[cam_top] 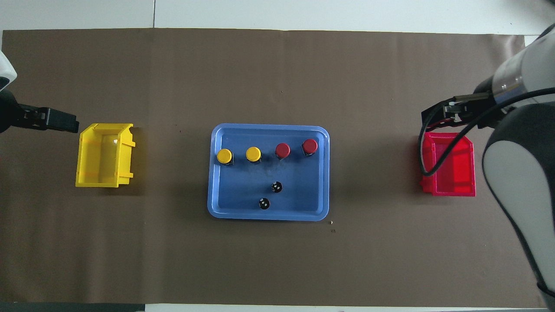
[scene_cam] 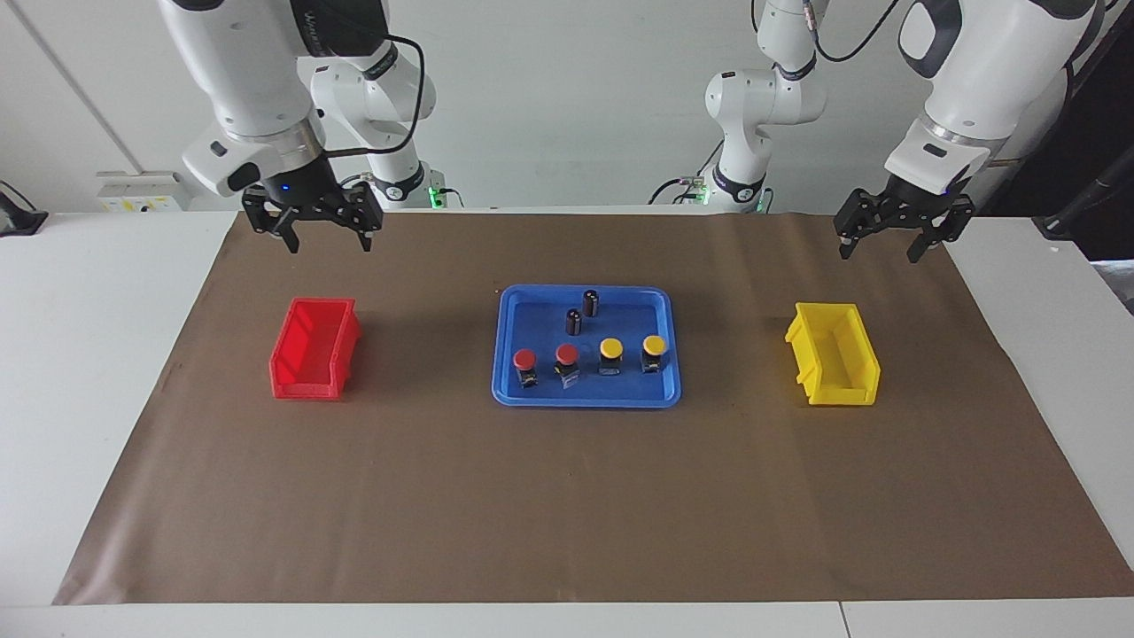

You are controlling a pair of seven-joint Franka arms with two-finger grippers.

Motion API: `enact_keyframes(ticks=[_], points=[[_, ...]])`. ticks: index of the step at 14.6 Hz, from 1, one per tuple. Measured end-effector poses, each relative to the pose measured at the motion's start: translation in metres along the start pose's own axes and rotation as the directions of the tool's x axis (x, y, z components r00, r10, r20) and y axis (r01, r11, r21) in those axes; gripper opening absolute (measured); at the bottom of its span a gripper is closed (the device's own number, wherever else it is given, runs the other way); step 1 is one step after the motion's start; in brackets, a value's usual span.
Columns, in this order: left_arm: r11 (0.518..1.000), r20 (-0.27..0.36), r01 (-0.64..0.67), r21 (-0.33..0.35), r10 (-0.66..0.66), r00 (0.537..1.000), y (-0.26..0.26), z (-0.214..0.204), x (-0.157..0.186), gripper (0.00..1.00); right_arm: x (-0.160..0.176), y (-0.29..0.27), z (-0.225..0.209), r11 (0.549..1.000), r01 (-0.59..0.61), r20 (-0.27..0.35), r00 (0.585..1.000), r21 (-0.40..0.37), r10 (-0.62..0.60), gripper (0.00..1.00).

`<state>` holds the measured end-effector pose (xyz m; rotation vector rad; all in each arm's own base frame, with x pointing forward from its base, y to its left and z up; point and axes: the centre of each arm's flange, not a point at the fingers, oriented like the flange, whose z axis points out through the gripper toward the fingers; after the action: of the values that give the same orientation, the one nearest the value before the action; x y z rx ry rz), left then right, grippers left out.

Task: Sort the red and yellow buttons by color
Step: 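Move the right gripper from the red bin toward the red buttons, then grasp the farther red button with the right gripper and lift it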

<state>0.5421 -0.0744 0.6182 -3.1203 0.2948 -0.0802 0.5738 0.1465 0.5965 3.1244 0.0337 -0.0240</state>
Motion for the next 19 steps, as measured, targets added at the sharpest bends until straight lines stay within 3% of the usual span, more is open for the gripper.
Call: enact_keyframes(ticks=[3, 5, 11, 14, 15, 19], points=[[1.000, 0.000, 0.000, 0.000, 0.000, 1.000, 0.000, 0.000, 0.000, 1.00, 0.024, -0.107, 0.064, 0.998, -0.043, -0.069, 0.997, 0.044, 0.046, 1.00], [1.000, 0.000, 0.000, 0.000, 0.000, 1.000, 0.000, 0.000, 0.000, 1.00, 0.028, -0.144, 0.113, 0.997, -0.040, -0.074, 0.996, 0.059, 0.044, 1.00], [1.000, 0.000, 0.000, 0.000, 0.000, 1.000, 0.000, 0.000, 0.000, 1.00, 0.015, -0.160, 0.197, 1.000, 0.008, -0.068, 0.998, 0.027, -0.006, 1.00], [1.000, 0.000, 0.000, 0.000, 0.000, 1.000, 0.000, 0.000, 0.000, 1.00, 0.011, -0.166, 0.216, 0.999, 0.024, -0.066, 0.998, 0.024, -0.022, 0.92], [1.000, 0.003, 0.000, 0.000, 0.000, 1.000, 0.000, 0.000, 0.000, 1.00, 0.010, -0.167, 0.222, 0.999, 0.028, -0.064, 0.998, 0.026, -0.026, 0.81], [1.000, 0.040, 0.002, -0.002, -0.002, 0.999, -0.001, 0.003, -0.005, 1.00, 0.006, -0.168, 0.237, 0.999, 0.033, -0.057, 0.998, 0.024, -0.032, 0.72]])
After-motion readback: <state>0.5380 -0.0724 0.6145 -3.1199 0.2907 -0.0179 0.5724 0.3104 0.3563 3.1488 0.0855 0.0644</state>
